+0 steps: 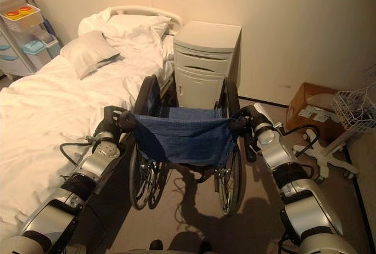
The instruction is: Push the wheelchair next to the bed
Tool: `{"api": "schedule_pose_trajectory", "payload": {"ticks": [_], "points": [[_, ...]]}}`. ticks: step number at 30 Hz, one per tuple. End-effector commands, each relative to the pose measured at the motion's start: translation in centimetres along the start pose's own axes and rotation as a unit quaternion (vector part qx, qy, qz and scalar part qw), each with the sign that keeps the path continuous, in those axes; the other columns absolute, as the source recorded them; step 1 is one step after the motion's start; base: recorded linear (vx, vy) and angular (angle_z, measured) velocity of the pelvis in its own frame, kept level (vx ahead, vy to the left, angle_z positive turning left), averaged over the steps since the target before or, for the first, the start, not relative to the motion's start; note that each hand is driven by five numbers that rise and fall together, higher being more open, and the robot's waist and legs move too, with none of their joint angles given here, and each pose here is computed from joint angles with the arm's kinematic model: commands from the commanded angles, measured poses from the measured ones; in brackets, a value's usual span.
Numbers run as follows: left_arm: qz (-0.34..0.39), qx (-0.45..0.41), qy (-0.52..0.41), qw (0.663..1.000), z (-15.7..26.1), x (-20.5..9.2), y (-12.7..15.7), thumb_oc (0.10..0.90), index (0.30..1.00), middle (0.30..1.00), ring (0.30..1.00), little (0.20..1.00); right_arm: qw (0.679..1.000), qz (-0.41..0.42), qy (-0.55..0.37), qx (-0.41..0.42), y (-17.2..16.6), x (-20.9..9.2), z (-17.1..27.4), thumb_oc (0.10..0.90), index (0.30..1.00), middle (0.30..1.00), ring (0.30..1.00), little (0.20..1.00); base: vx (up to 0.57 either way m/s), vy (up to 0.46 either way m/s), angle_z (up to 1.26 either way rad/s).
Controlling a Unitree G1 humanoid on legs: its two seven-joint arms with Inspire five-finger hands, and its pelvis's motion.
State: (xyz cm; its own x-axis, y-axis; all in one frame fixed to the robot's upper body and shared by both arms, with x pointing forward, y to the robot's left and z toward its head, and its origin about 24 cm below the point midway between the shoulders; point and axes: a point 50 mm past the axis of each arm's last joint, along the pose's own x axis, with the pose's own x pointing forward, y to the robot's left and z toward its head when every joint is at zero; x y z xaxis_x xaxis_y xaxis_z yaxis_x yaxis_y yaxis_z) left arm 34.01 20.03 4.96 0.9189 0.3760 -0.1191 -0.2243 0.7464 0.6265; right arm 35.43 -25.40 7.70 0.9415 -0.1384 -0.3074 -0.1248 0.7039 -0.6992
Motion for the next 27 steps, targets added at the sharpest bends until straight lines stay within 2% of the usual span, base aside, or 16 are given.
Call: {"api": "schedule_pose_trajectory", "payload": {"ticks": [1,7,12,18,21,27], "points": [[-0.139,-0.026,0.124,0.982,-6.1,-2.4,-3.7,0.8,0.9,0.9,0.9,0.9,0.994,0.019,0.099,-0.029,0.0,-0.8,-5.2,0.8,0.9,0.9,0.9,0.9,0.04,0.037,0.08],[-0.144,-0.05,0.134,0.979,-6.4,-2.0,-2.6,0.8,0.9,0.9,0.9,0.9,0.996,0.013,0.089,0.006,-1.0,-0.9,-4.3,0.8,0.9,0.9,0.9,0.9,0.02,0.036,-0.06],[-0.175,-0.11,0.142,0.968,-6.1,-1.8,-1.9,0.8,0.9,0.9,0.9,0.9,0.992,0.035,0.086,0.083,-1.8,-1.3,-4.2,0.8,0.9,0.9,0.9,0.9,0.0,0.009,-0.02],[-0.205,-0.178,0.128,0.954,-5.7,-1.4,0.8,0.8,0.9,0.9,0.9,0.9,0.983,0.056,0.069,0.162,-4.0,-2.1,-4.5,0.8,0.9,0.9,0.9,0.9,0.0,0.009,-0.02],[-0.245,-0.241,0.128,0.93,-5.7,-1.6,2.7,0.8,0.9,0.9,0.9,0.9,0.975,0.07,0.061,0.199,-5.9,-2.9,-4.5,0.8,0.9,0.9,0.9,0.9,0.0,0.02,-0.12],[-0.28,-0.294,0.113,0.907,-5.7,-1.4,6.4,0.8,0.9,0.9,0.9,0.9,0.963,0.099,0.043,0.248,-8.7,-4.1,-4.5,0.8,0.9,0.9,0.9,0.9,-0.01,0.02,0.0]]}}
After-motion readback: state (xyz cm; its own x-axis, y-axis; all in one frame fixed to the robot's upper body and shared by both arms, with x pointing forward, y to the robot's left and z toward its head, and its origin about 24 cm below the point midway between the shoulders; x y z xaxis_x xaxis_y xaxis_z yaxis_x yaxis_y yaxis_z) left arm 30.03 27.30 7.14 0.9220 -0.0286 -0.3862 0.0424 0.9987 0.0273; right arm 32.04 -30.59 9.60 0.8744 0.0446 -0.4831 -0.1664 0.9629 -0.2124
